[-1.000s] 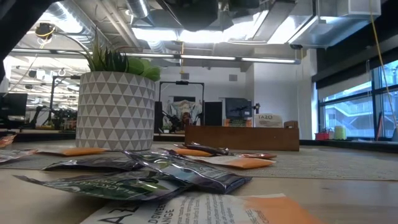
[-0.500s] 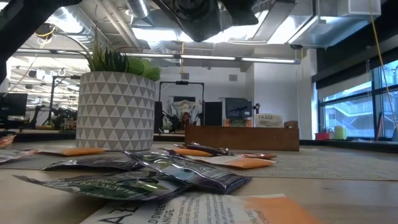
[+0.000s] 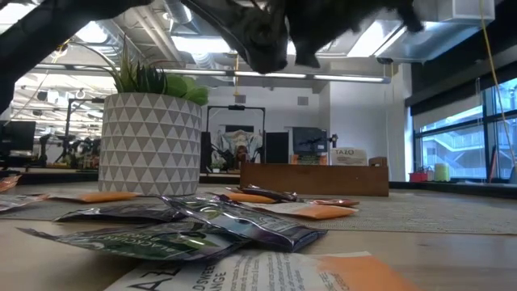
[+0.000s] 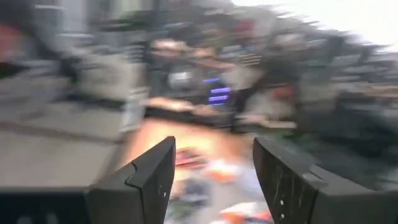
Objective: Pick & Place Tea
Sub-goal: Put the violet tea bag into the left section of the wooden organizer, then put the orange tea bag into the middle section of the wooden organizer
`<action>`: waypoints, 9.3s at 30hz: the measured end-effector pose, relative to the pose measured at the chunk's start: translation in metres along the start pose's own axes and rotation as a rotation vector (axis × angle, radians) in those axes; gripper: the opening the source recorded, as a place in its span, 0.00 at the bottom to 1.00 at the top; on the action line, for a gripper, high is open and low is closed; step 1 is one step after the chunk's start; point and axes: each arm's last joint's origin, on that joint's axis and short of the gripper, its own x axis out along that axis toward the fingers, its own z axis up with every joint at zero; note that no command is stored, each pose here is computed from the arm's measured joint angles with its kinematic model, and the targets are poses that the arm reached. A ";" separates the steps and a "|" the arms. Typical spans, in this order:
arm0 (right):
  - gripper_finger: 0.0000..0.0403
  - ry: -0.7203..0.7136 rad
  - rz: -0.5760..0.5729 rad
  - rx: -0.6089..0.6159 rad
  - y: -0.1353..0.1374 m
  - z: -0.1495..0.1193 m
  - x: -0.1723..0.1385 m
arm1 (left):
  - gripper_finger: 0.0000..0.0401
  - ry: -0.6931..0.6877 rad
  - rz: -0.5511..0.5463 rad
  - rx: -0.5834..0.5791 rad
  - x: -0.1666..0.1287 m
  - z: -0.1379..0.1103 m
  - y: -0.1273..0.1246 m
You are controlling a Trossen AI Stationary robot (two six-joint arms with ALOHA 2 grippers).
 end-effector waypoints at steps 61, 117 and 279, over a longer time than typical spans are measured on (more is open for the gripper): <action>0.54 -0.062 0.105 0.208 -0.153 -0.059 0.049 | 0.01 0.316 0.828 0.330 -0.168 0.061 -0.215; 0.02 0.051 0.089 0.101 -0.173 -0.012 0.185 | 0.03 0.359 0.721 0.353 -0.170 0.060 -0.209; 0.26 0.895 0.164 0.062 -0.148 -0.215 0.159 | 0.32 0.739 1.042 -0.509 -0.137 -0.086 -0.141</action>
